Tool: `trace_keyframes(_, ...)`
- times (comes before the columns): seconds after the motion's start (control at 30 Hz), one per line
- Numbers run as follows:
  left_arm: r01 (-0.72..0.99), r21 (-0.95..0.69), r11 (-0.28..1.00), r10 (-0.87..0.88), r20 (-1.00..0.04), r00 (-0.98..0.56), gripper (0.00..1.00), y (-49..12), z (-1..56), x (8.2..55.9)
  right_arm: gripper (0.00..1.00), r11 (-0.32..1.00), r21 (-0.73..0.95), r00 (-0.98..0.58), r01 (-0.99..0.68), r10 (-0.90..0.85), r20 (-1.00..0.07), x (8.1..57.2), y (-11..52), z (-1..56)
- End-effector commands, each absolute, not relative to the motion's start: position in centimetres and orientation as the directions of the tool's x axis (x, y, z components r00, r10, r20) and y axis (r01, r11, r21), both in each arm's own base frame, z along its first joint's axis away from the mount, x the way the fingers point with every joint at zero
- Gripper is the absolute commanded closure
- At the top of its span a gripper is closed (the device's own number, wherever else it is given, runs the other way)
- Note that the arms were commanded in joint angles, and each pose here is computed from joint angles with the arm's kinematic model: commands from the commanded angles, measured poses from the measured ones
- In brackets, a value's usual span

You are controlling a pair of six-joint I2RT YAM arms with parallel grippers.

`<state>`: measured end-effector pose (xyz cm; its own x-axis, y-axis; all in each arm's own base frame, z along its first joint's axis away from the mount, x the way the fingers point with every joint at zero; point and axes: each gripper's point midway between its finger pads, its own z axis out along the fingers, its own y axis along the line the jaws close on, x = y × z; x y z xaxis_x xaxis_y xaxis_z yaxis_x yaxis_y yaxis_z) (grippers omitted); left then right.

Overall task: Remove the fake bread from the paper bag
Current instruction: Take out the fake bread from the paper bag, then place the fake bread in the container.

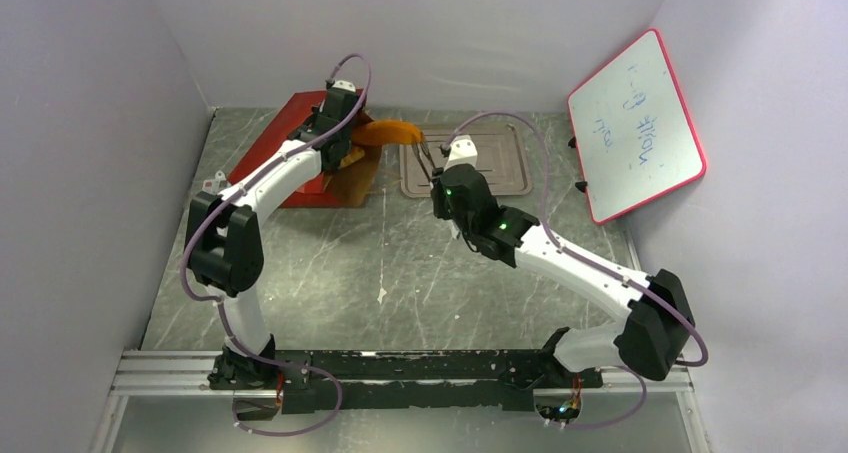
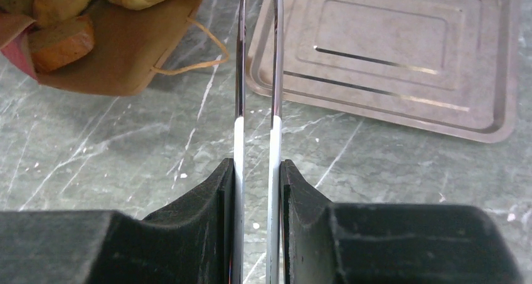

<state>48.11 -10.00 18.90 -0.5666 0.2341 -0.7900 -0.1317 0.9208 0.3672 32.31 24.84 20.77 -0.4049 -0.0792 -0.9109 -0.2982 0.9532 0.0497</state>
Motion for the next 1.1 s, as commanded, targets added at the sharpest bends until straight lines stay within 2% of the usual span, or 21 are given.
trace_keyframes(0.0,-0.187,0.392,0.901,0.209,-0.769,-0.604,0.93,-8.2,18.3,48.3,1.00,0.976,0.104,-0.333,-0.193,0.035,-0.942,32.9,23.0,24.6)
trace_keyframes(0.5,-0.178,0.381,0.907,0.201,-0.765,-0.612,0.93,-7.7,17.3,48.5,1.00,0.996,0.086,-0.252,-0.021,0.078,-0.965,33.1,19.2,28.0)
trace_keyframes(0.87,-0.158,0.355,0.921,0.201,-0.784,-0.588,0.93,-8.1,18.1,48.2,1.00,0.988,-0.028,-0.251,0.155,0.012,-0.968,34.4,16.2,26.2)
trace_keyframes(1.07,-0.152,0.342,0.927,0.200,-0.797,-0.570,0.93,-8.2,18.7,48.0,1.00,0.963,-0.021,-0.233,0.268,0.043,-0.972,35.1,13.1,24.9)
